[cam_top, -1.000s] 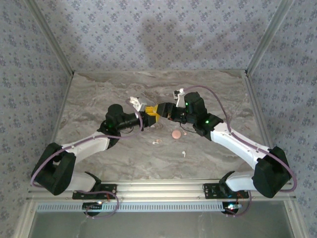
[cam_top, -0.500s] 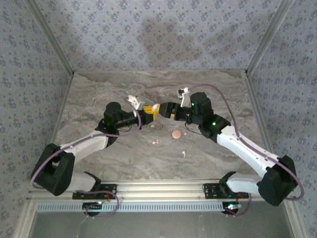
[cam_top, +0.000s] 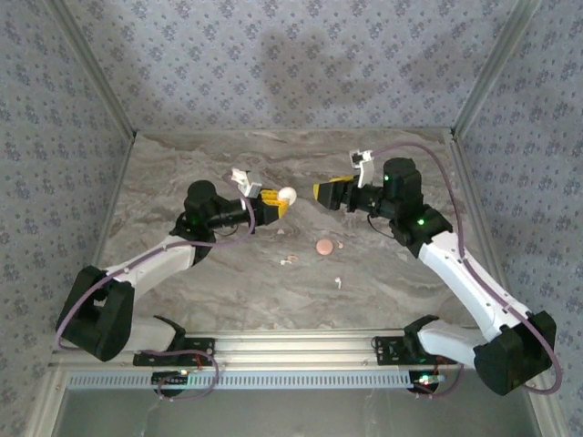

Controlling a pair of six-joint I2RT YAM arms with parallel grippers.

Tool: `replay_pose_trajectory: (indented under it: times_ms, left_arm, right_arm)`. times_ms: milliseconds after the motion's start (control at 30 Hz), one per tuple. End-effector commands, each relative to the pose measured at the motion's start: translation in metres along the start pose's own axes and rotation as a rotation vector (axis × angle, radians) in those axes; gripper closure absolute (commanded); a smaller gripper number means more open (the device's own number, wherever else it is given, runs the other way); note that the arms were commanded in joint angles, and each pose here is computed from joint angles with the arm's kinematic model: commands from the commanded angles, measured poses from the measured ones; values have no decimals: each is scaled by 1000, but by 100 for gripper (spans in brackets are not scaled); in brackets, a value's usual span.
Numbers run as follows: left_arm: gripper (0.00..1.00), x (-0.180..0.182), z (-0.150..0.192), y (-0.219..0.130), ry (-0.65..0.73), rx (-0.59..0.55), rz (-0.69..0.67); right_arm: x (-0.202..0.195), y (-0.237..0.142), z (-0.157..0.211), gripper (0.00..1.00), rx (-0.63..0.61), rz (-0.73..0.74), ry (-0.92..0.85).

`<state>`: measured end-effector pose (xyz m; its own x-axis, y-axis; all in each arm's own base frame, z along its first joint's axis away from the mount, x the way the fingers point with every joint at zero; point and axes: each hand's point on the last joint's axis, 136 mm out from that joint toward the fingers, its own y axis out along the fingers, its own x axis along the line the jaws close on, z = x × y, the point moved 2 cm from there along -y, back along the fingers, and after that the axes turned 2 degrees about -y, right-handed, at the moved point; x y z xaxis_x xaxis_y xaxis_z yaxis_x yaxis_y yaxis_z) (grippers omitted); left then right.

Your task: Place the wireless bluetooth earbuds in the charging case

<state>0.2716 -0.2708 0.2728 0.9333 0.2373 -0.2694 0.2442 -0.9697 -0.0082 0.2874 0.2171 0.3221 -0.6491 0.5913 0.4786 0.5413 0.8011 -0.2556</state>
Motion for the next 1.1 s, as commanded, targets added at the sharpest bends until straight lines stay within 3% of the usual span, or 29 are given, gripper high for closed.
replay_pose_trajectory:
  times_ms: [0,367,533,1067]
  left_arm:
    - [83,-11,-17,0,42,-21,71]
    - [82,-18,-28,-1,42,-23,154]
    - [82,-23,-30,-2,56,-20,172]
    - [82,-40,-31,2,74,-8,252]
  right_arm:
    - [19,-11,-6,29,9,-83,-185]
    - [42,-18,4,40,79,-262,-654]
    - [52,-20,3,44,153,-384,-649]
    - [53,5,11,46,240,-536,-680]
